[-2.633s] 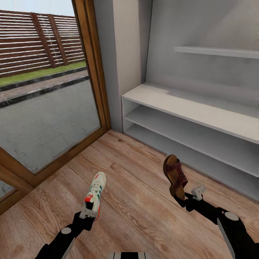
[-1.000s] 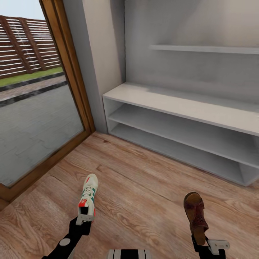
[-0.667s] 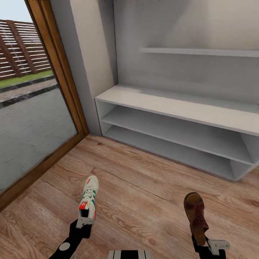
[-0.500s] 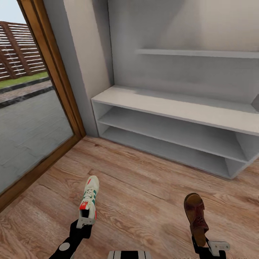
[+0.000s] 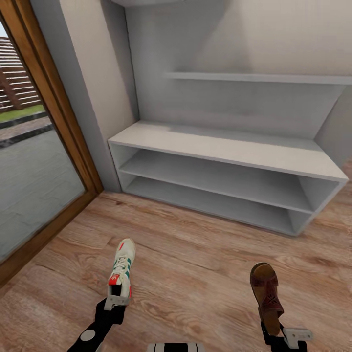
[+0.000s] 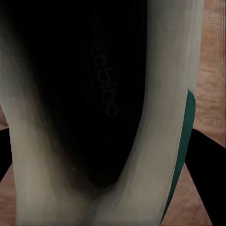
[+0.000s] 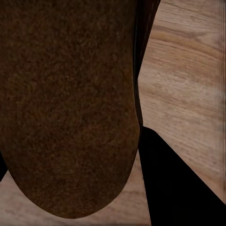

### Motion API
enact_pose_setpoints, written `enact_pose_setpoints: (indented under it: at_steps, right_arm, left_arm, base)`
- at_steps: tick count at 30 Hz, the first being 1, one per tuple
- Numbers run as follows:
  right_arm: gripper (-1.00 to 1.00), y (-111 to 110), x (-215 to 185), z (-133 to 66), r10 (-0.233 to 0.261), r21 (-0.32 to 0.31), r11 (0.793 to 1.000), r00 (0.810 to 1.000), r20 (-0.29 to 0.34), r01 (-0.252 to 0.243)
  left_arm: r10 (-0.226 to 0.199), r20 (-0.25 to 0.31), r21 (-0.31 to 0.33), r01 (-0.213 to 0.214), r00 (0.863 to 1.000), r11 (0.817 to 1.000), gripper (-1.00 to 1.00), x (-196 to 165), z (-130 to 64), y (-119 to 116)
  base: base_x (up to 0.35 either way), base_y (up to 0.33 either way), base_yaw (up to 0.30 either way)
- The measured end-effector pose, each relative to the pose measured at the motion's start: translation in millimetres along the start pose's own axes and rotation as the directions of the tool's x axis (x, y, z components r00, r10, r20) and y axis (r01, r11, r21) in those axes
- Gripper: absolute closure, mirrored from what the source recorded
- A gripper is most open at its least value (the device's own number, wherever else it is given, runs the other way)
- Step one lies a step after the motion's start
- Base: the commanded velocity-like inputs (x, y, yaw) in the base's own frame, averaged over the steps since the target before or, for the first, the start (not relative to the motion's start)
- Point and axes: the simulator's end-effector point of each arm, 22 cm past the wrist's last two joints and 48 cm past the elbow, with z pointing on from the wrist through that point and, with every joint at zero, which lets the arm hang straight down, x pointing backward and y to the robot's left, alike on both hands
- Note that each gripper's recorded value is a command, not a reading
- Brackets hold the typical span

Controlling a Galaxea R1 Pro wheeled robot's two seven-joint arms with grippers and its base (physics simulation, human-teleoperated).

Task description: Pick up the two gym shoes and the two sandals from the corridor floor and place them onto the hallstand (shoe rack) in the corridor, making sure they are on the rack and not on the floor. Arrange them so the two gym shoes are next to each other and the two sandals are next to each other.

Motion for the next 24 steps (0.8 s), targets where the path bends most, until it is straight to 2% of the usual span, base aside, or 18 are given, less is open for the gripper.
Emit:
enact_pose_setpoints:
  at_steps: [5,13,24]
  right_arm:
    - [1.00,-0.2,-3.3,0.1,0.000,0.000,1.000,1.000,0.007,0.000]
    - [1.00,-0.9,-8.4,0.3,0.002,0.002,1.000,1.000,0.018,-0.002]
    - [1.00,-0.5,-9.7,0.7,0.001,0.000,1.000,1.000,0.020,-0.001]
  left_arm:
    - [0.000,0.008,0.000,0.000,1.000,1.000,1.00,-3.9,-0.8,0.2]
    - [-0.001,0.019,0.002,0.001,1.000,1.000,1.00,-9.9,-1.9,-3.1]
    - [-0.002,0.020,-0.003,0.002,1.000,1.000,1.00,-10.6,-2.0,-3.1]
  base:
    - [0.000,-0.079,-0.191]
    - [0.014,-0.254,-0.175]
    - [0.077,-0.271,-0.011]
